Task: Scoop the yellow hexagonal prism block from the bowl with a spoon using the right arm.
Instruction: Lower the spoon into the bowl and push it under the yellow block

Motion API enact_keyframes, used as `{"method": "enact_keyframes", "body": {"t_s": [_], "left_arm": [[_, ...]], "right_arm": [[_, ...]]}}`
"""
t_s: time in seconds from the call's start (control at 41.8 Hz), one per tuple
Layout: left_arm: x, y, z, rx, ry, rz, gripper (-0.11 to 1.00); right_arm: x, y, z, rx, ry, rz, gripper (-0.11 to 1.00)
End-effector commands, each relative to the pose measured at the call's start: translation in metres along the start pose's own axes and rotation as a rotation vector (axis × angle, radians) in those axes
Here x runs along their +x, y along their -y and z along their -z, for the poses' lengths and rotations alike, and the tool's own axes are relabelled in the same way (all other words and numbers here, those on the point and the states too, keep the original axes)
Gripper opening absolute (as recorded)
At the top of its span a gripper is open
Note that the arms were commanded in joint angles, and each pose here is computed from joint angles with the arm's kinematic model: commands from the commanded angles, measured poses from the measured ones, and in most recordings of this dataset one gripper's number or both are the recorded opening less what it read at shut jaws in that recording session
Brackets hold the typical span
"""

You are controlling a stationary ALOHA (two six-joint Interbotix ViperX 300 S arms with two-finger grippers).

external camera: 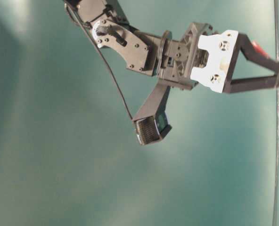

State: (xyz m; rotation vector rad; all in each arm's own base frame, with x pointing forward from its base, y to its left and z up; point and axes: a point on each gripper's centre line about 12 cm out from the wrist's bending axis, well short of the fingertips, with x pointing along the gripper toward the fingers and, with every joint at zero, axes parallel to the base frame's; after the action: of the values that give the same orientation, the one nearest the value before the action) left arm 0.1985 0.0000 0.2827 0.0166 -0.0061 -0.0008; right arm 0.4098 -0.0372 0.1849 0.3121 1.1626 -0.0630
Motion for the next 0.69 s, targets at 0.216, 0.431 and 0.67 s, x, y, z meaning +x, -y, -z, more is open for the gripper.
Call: {"method": "enact_keyframes", "body": {"t_s": [0.216,0.431,0.67], "left_arm": [[0.003,0.000,-0.009,0.005,0.022,0.002,0.01],[0.003,0.000,-0.009,0.005,0.022,0.002,0.01],[0.003,0.000,-0.009,0.005,0.022,0.002,0.01]], "right_arm": [[-0.013,-0.002,-0.020,-0.027,0.130,0.010,0.23],[-0.013,-0.002,-0.022,-0.027,0.150,0.010,0.23],[-0.019,-0.003,-0.025,-0.027,0.179,0.009,0.23]]}}
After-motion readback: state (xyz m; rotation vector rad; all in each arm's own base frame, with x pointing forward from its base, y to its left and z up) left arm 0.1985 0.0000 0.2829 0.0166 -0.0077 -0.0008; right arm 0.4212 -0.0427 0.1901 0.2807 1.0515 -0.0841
